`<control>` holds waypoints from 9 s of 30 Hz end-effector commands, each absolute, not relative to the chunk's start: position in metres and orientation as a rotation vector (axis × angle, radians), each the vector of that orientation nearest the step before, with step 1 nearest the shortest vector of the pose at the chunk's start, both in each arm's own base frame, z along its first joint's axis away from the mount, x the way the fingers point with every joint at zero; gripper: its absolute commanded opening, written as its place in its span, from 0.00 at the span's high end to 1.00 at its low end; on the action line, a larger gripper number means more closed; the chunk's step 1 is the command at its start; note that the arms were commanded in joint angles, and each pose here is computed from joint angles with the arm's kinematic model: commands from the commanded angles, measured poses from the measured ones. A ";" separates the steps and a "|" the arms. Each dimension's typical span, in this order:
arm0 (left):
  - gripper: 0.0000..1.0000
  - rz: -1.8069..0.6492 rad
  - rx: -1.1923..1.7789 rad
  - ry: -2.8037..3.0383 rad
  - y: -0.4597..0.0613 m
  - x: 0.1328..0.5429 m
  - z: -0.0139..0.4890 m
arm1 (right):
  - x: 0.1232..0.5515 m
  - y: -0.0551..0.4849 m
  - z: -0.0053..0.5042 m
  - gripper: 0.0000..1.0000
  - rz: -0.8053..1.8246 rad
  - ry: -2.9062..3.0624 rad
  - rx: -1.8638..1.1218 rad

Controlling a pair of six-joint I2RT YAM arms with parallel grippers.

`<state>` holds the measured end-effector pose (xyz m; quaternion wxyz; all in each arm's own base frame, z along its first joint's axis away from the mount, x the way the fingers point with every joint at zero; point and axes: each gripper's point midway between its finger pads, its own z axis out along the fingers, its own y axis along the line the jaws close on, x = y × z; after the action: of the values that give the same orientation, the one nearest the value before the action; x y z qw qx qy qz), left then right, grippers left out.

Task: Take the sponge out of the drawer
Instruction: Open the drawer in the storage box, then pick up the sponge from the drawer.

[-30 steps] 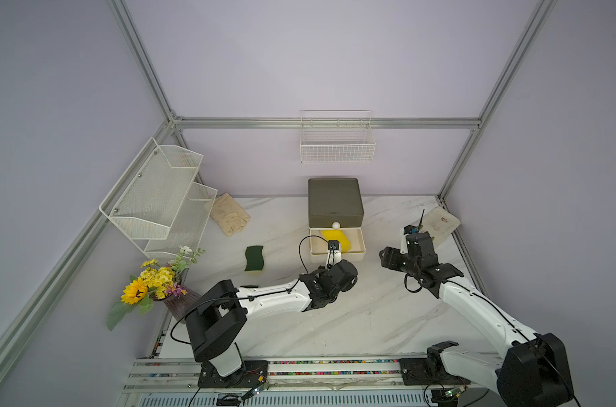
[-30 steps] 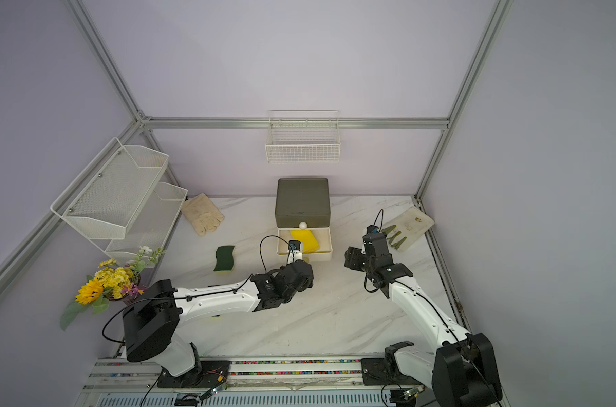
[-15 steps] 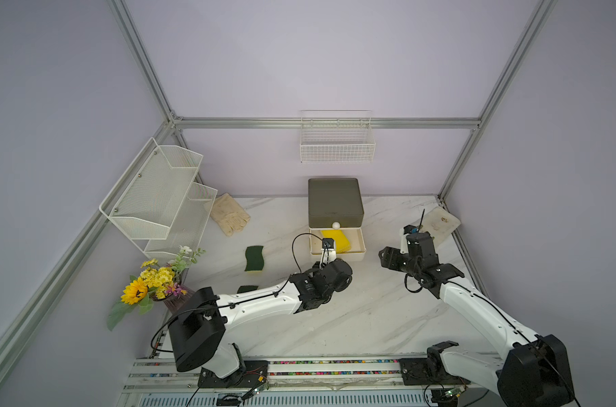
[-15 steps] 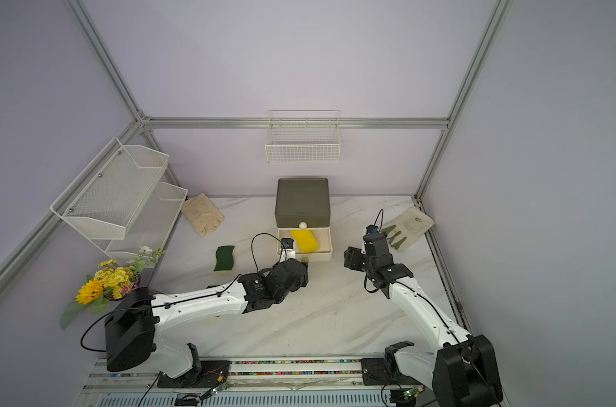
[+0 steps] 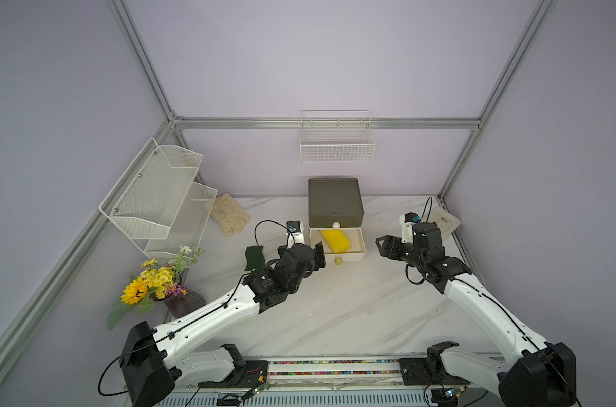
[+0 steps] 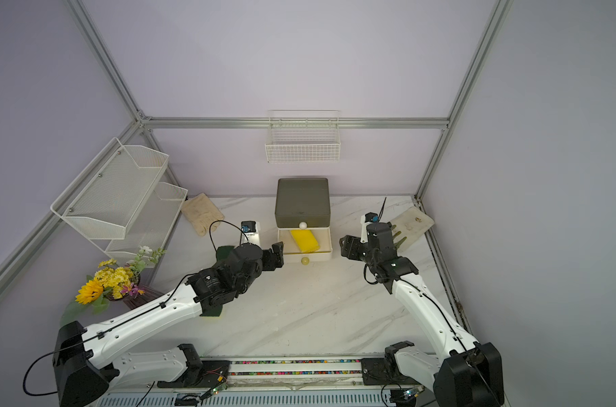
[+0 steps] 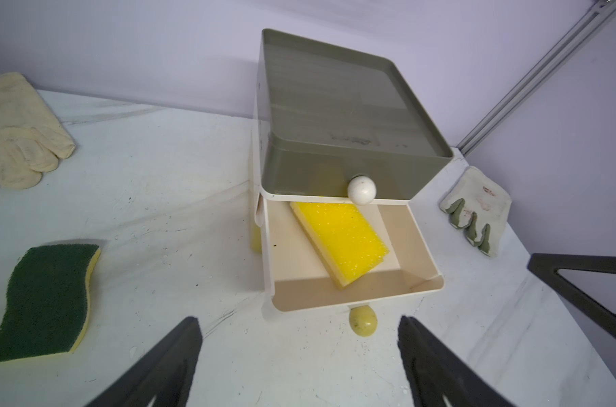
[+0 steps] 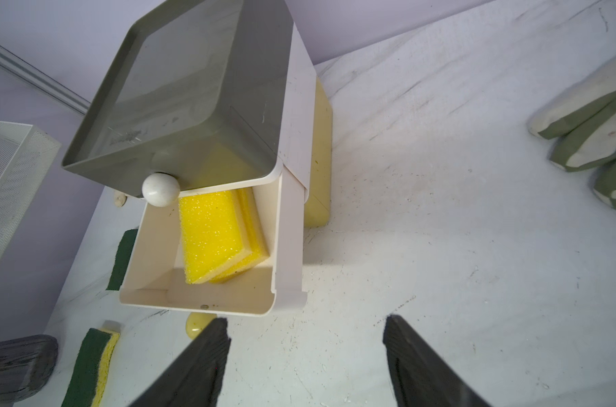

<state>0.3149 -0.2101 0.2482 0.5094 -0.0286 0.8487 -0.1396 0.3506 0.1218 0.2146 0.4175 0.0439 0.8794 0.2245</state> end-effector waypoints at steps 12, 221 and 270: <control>0.09 -0.399 -0.082 2.127 -0.194 0.321 0.227 | 0.388 0.160 0.193 0.45 0.374 2.327 0.063; 0.01 -0.036 -0.262 2.603 -0.323 0.383 0.154 | 0.349 0.116 0.181 0.08 0.292 2.379 0.051; 0.00 -0.045 -0.329 2.594 -0.326 0.387 0.155 | 0.351 0.120 0.171 0.08 0.296 2.387 -0.002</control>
<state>0.3934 -0.3363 0.1544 0.2705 -0.1106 0.9559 -0.0280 0.3478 0.1209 0.1718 0.3549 0.0036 0.9279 0.1144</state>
